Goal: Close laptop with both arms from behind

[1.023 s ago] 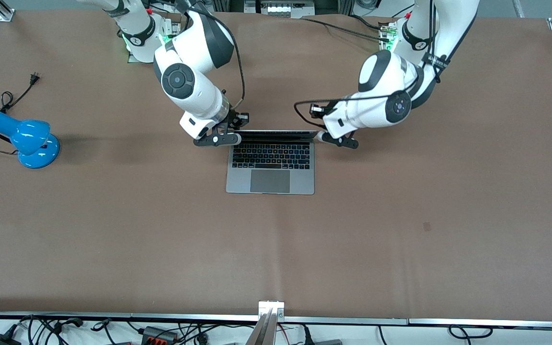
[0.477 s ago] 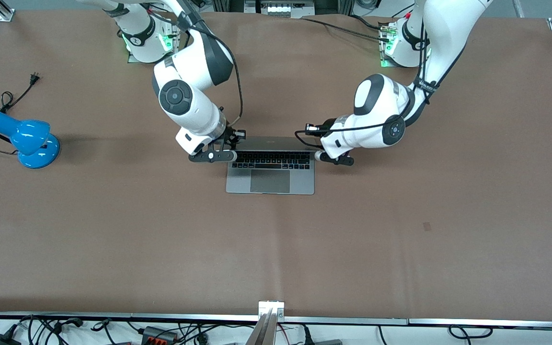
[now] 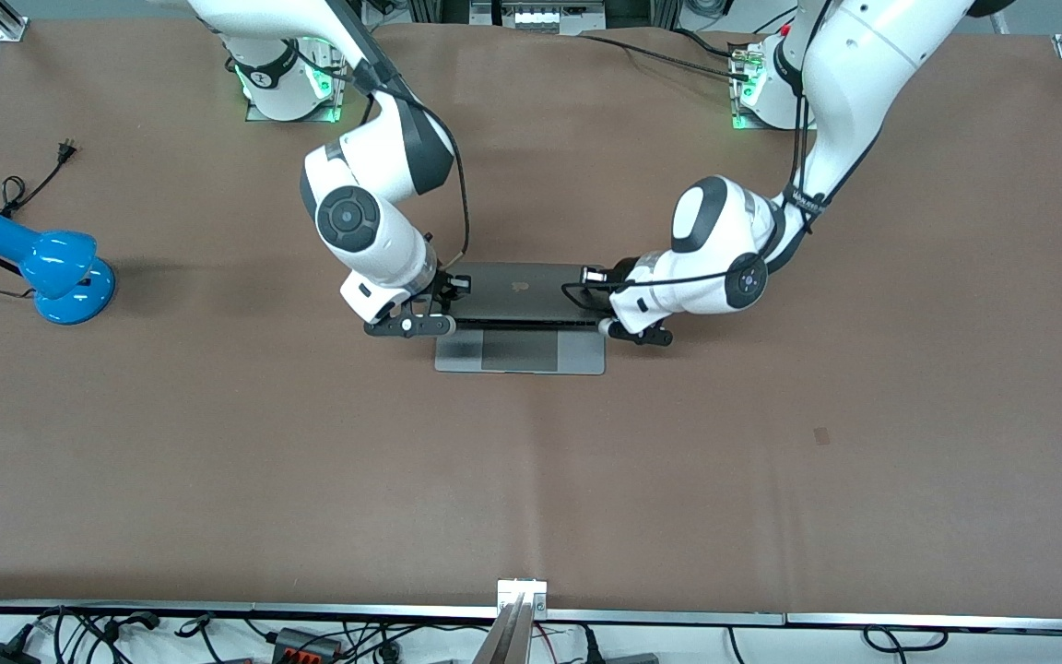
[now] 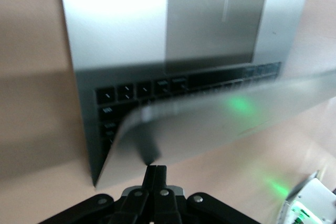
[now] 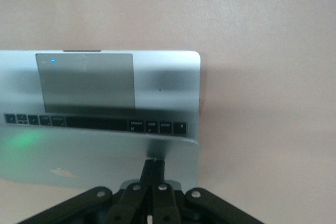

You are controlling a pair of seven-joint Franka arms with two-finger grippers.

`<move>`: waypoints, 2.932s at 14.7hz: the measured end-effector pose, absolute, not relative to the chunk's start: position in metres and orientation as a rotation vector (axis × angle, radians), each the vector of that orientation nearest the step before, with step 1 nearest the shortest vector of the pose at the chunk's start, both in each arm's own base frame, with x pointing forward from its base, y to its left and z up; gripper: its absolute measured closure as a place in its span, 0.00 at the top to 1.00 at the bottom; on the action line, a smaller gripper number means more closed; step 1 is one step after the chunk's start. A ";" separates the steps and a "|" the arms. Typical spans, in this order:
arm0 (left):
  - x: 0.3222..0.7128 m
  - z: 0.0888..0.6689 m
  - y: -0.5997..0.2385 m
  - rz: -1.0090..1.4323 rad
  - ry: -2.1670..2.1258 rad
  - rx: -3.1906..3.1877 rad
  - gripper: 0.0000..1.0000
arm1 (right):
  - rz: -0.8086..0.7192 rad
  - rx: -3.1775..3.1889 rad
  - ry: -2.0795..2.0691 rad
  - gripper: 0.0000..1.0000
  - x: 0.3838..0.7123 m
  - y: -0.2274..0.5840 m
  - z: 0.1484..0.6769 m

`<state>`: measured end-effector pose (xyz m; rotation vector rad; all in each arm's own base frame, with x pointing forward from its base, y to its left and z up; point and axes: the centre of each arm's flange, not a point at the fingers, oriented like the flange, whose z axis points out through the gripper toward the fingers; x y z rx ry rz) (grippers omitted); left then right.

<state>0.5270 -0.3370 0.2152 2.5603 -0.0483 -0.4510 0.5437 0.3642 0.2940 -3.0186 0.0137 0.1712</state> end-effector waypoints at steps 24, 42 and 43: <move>0.570 0.173 -0.328 -0.323 -0.119 2.626 0.01 | 0.122 -3.070 -0.016 0.01 0.568 0.382 0.209; 0.552 0.549 -0.084 -0.196 -0.164 2.871 0.05 | -0.028 -3.138 -0.066 0.48 0.635 0.173 0.467; 0.547 0.565 -0.074 -0.185 -0.161 2.896 0.07 | -0.025 -3.139 -0.038 0.58 0.634 0.157 0.489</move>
